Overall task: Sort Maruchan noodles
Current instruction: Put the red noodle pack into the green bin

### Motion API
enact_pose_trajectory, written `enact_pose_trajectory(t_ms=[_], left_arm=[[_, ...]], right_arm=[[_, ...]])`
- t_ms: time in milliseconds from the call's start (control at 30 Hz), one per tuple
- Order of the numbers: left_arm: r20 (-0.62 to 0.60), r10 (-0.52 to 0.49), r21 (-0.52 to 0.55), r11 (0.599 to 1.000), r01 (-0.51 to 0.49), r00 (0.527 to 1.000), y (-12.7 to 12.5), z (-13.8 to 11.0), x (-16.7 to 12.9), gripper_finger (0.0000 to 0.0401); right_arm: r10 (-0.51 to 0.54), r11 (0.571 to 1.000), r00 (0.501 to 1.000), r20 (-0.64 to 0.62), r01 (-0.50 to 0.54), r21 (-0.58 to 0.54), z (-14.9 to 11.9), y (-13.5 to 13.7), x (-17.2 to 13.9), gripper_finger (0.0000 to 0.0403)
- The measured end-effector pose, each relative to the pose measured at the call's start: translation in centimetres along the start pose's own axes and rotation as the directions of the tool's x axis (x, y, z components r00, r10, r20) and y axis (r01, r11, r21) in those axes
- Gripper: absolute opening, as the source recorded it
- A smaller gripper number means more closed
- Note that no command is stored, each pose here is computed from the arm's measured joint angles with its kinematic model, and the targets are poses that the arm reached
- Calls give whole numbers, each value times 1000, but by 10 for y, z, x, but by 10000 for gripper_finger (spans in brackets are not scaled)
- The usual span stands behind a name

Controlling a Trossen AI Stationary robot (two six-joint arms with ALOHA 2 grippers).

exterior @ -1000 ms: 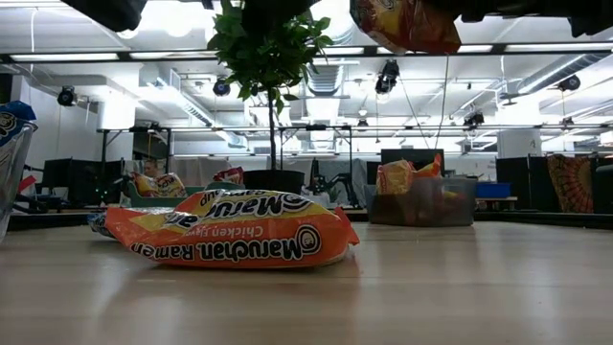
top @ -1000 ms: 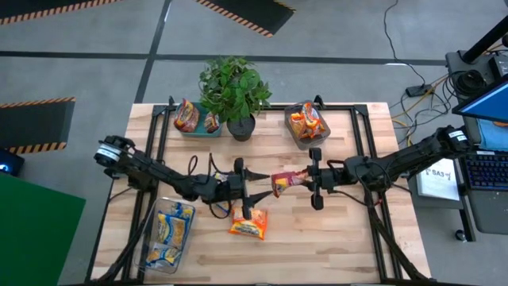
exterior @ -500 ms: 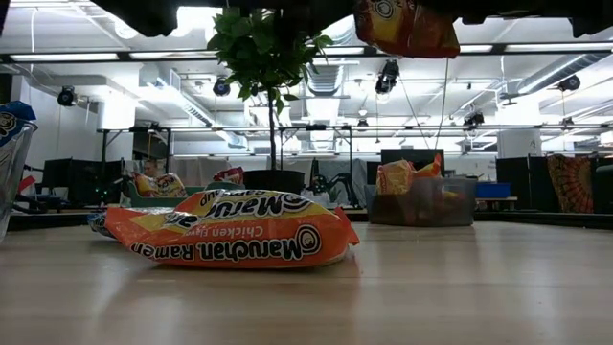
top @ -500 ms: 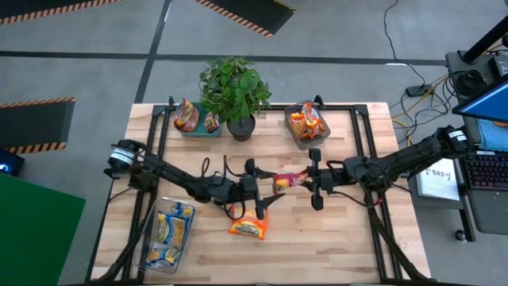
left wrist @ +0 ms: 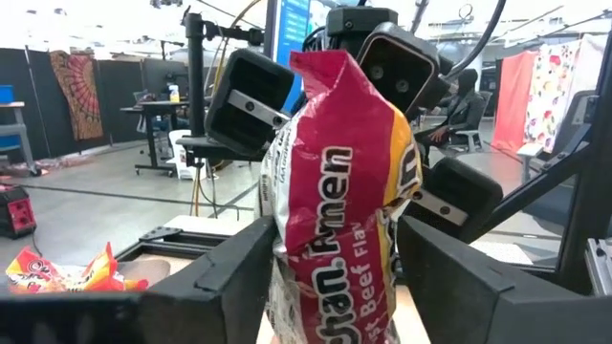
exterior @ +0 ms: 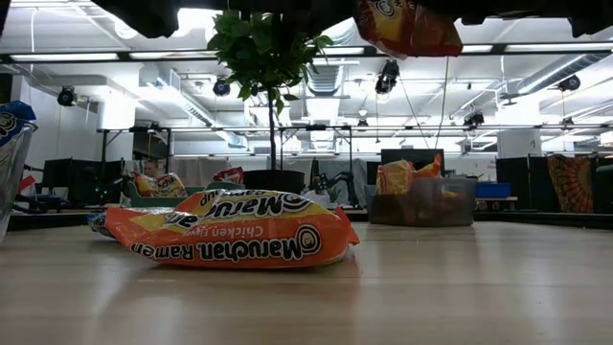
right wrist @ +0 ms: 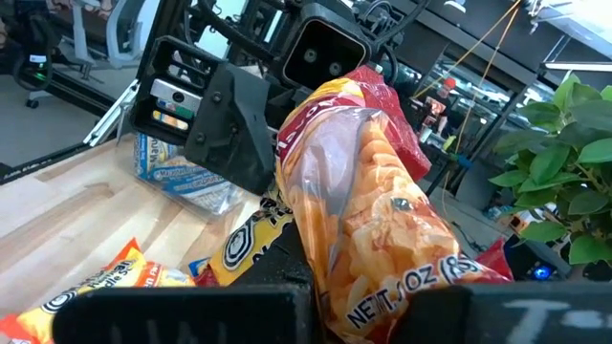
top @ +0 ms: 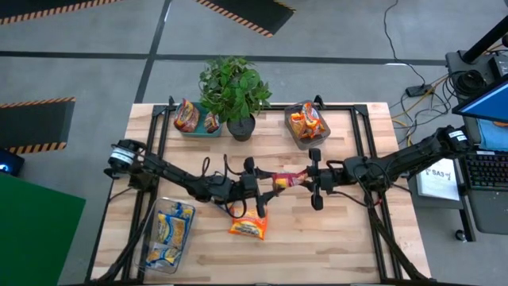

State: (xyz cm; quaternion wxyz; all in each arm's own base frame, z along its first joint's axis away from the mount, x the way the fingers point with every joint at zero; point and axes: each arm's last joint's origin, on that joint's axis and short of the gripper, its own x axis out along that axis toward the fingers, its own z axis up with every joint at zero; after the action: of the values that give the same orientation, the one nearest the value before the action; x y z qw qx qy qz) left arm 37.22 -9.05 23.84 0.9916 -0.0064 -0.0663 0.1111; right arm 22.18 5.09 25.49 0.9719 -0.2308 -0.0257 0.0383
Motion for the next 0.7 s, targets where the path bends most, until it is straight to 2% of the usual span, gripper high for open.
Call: enact_pose_trajectory(t_ms=[300,700], left_arm=[[-8,4,-33,999,-4,1000,2,-1,1,168],[-17,-17,-37,999,17,1000,5,-2,3,211]], right_arm=[[0,1000,1000,0,0,0,0,0,0,22],[2,1000,1000,2,-2,1,0,0,0,22]])
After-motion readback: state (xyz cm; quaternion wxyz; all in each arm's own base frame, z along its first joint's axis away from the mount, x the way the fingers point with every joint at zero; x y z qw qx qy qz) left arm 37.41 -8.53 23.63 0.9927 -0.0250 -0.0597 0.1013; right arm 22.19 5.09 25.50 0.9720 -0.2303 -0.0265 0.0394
